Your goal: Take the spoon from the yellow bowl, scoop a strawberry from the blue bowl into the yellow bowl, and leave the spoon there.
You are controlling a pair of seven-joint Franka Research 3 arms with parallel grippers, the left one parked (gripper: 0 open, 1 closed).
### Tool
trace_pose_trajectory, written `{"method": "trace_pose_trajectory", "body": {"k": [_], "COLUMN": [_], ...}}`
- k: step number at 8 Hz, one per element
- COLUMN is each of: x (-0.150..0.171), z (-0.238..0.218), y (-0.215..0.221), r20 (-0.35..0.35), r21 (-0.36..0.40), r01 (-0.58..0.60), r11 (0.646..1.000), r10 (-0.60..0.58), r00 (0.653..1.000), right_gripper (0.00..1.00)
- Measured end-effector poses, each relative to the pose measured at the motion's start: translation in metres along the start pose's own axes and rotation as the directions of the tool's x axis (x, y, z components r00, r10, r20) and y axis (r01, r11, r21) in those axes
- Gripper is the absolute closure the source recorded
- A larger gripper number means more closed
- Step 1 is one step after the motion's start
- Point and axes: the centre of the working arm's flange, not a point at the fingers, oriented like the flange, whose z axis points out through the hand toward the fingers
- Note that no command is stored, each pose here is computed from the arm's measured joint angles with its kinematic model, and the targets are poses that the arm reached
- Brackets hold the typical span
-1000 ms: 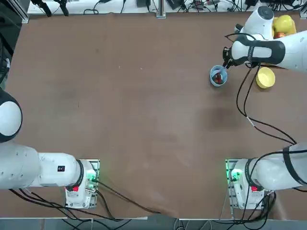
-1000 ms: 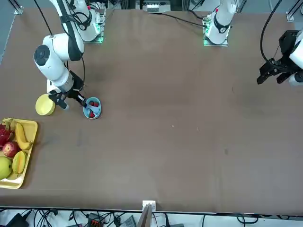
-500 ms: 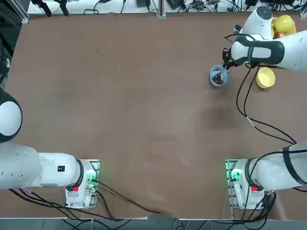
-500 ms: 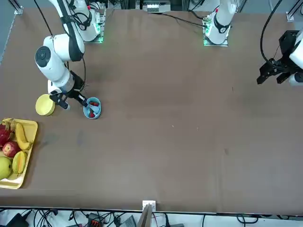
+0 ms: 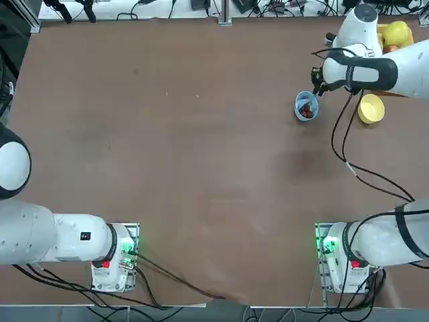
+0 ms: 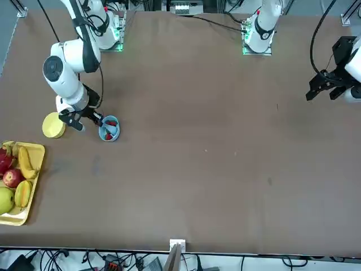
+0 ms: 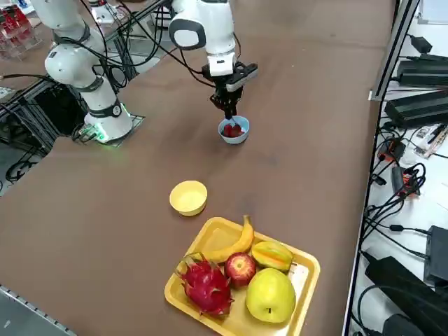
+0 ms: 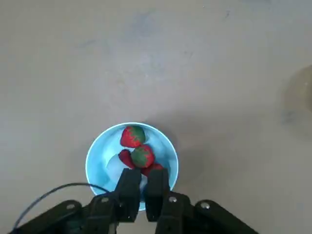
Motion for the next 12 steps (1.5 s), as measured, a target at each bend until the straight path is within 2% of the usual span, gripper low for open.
{"method": "trace_pose_trajectory", "body": {"k": [2, 4, 9, 12], "x": [0.003, 0.004, 0.001, 0.005], "z": [-0.007, -0.009, 0.003, 0.003], "y": [-0.012, -0.042, -0.073, -0.099], "r20": [0.020, 0.031, 0.039, 0.072], "r21": [-0.059, -0.143, -0.232, -0.314], "r01": [0.036, 0.045, 0.124, 0.166], "r11": [0.998, 0.989, 0.965, 0.935], "r10": [-0.035, -0.041, -0.118, -0.151], "r00": [0.999, 0.999, 0.992, 0.986], "right_gripper": [0.90, 0.90, 0.90, 0.90]}}
